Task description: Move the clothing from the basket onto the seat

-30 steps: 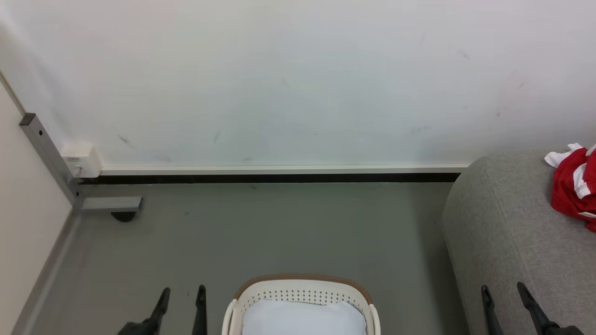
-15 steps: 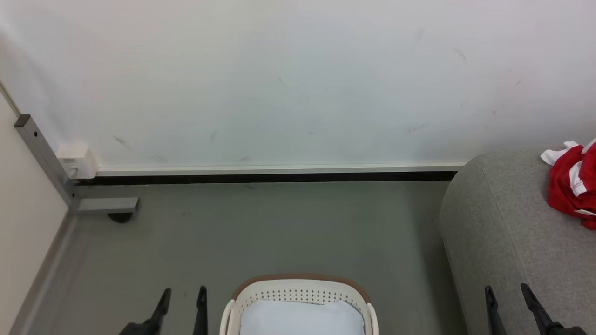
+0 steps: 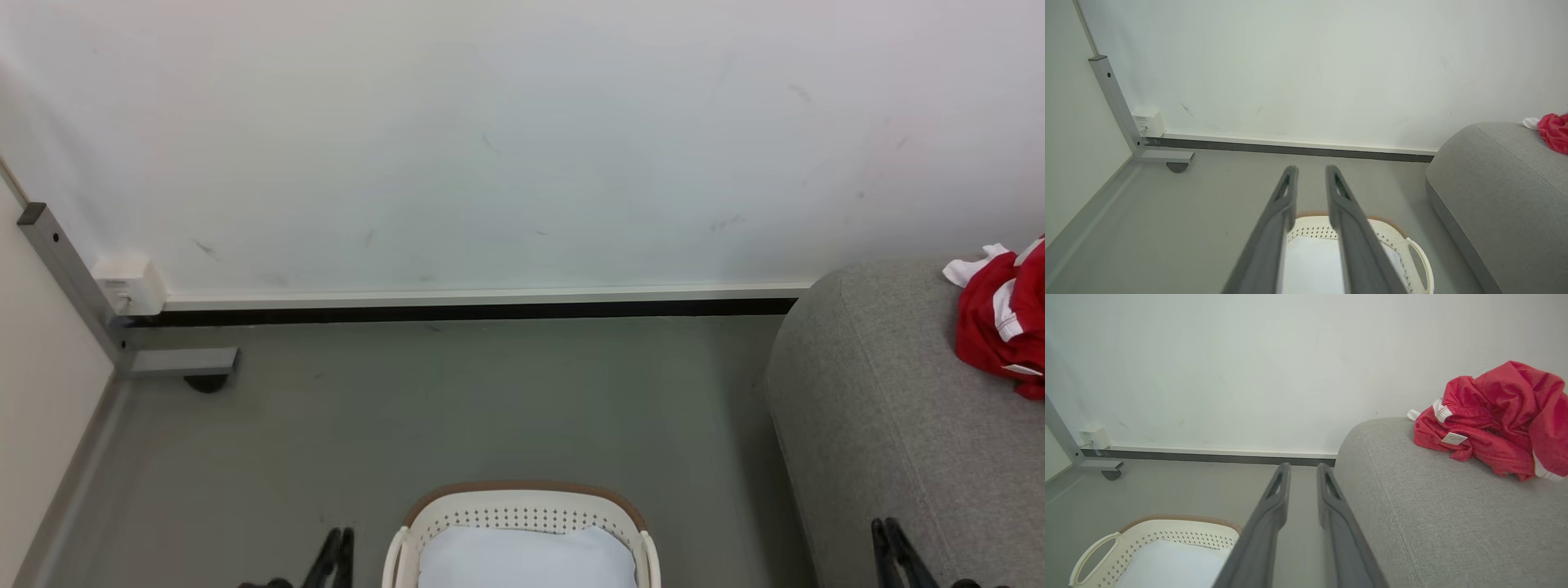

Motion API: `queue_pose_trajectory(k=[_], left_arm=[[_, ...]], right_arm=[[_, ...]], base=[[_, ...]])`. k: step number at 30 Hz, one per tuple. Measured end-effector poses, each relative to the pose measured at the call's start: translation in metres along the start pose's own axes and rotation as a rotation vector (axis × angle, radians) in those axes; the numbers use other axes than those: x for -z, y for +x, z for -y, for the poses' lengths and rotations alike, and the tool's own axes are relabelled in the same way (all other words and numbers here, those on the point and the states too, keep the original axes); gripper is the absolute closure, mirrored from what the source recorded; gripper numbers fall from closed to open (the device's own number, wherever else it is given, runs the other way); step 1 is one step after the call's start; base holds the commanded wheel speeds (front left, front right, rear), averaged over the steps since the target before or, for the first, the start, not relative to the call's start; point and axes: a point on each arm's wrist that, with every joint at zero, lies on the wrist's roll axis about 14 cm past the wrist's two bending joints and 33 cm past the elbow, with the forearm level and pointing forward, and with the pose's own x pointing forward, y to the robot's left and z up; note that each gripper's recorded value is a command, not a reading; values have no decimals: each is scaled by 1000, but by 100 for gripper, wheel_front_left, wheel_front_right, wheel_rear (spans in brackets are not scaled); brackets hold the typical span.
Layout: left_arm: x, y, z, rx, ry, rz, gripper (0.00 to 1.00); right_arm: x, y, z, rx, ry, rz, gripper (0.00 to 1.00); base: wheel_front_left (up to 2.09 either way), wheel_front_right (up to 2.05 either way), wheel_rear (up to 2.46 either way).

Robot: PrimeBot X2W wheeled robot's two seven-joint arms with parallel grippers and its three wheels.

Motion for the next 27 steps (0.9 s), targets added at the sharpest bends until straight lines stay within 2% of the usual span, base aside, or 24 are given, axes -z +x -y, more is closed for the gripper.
queue_pose_trajectory(k=[4, 27], left_arm=[[14, -5, -3, -13, -19, -51, 100], [13, 1, -27, -120, -448, -84, 100]], right_arm=[[12, -3, 0, 11, 33, -43, 100], [8, 6, 10, 94, 445, -47, 100]], base=[[0, 0, 0], [0, 0, 0]])
